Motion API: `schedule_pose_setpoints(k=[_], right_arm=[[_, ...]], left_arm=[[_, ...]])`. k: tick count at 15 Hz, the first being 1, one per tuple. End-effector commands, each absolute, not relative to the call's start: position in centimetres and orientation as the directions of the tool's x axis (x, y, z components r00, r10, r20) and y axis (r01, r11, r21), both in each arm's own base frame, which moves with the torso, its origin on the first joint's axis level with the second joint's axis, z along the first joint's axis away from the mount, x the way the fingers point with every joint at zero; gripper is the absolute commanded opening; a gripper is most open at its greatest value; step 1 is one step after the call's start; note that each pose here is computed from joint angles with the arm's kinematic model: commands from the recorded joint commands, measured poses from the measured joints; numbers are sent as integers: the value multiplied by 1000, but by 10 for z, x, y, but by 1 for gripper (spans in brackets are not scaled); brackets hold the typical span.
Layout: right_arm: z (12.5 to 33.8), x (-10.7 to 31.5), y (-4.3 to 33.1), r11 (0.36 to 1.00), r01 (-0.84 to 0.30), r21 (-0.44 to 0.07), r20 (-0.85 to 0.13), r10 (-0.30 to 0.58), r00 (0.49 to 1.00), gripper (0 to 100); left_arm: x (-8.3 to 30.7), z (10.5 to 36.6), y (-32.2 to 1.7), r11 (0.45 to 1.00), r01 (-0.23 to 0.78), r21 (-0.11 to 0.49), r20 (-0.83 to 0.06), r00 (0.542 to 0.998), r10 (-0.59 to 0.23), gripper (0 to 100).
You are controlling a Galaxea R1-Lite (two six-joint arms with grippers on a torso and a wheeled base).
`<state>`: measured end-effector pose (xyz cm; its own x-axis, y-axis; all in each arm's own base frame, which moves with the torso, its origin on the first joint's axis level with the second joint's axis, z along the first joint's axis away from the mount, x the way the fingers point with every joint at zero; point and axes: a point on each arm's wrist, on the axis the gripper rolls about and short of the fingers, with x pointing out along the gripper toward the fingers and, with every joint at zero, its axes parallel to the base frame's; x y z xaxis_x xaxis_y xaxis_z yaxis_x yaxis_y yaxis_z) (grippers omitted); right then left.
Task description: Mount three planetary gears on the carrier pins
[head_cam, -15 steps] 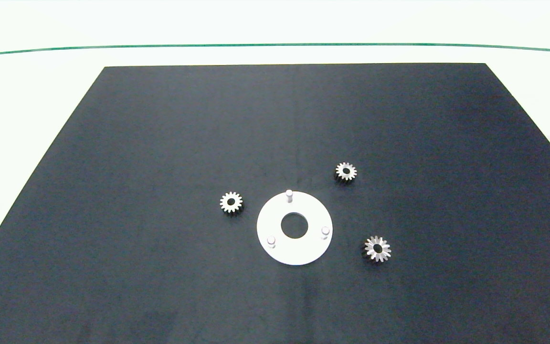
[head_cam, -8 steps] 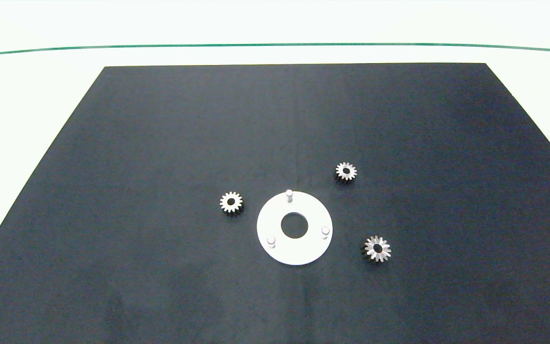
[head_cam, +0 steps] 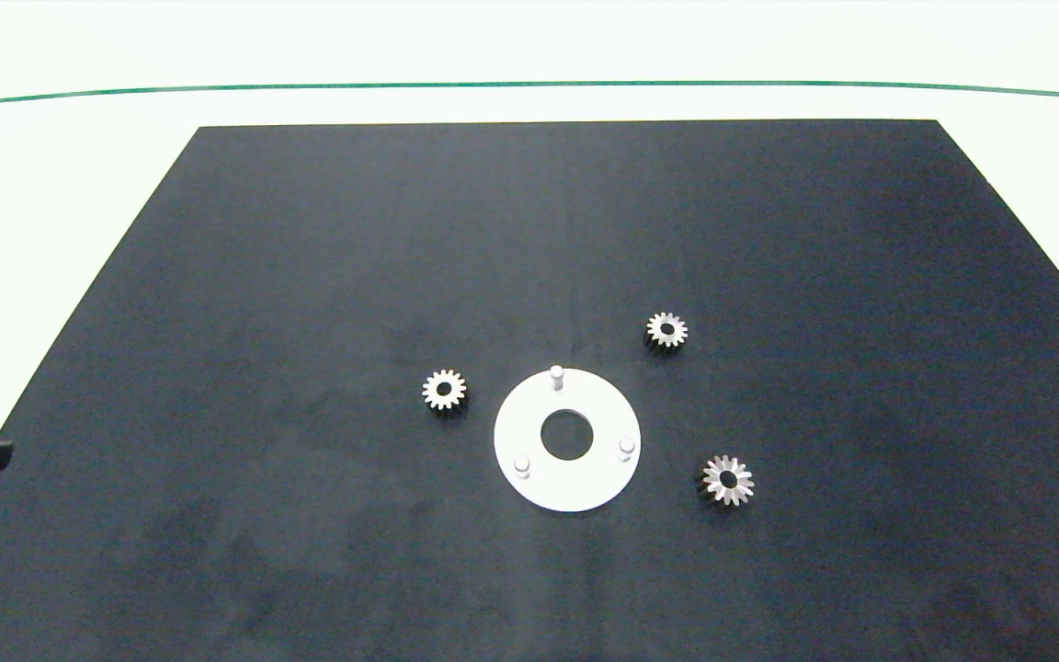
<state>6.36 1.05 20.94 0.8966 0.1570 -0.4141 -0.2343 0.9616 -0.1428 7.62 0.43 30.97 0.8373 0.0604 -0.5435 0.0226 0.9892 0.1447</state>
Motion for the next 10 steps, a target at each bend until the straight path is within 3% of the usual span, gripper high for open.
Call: schedule_pose_setpoints(k=[1,5,10], right_arm=[[218,119,39,898,-411,-158,-547,267,794,100],[222,161,75,846,-494,-203,-607,287,741,100],[214,178,112,791,-563,-240,-652,298,697,100]], left_arm=[[124,312,9,991,7,131,-635,768,78,100],[130,311,9,991,11,133,-632,771,76,100],[130,311,8,991,22,134,-633,771,69,100]])
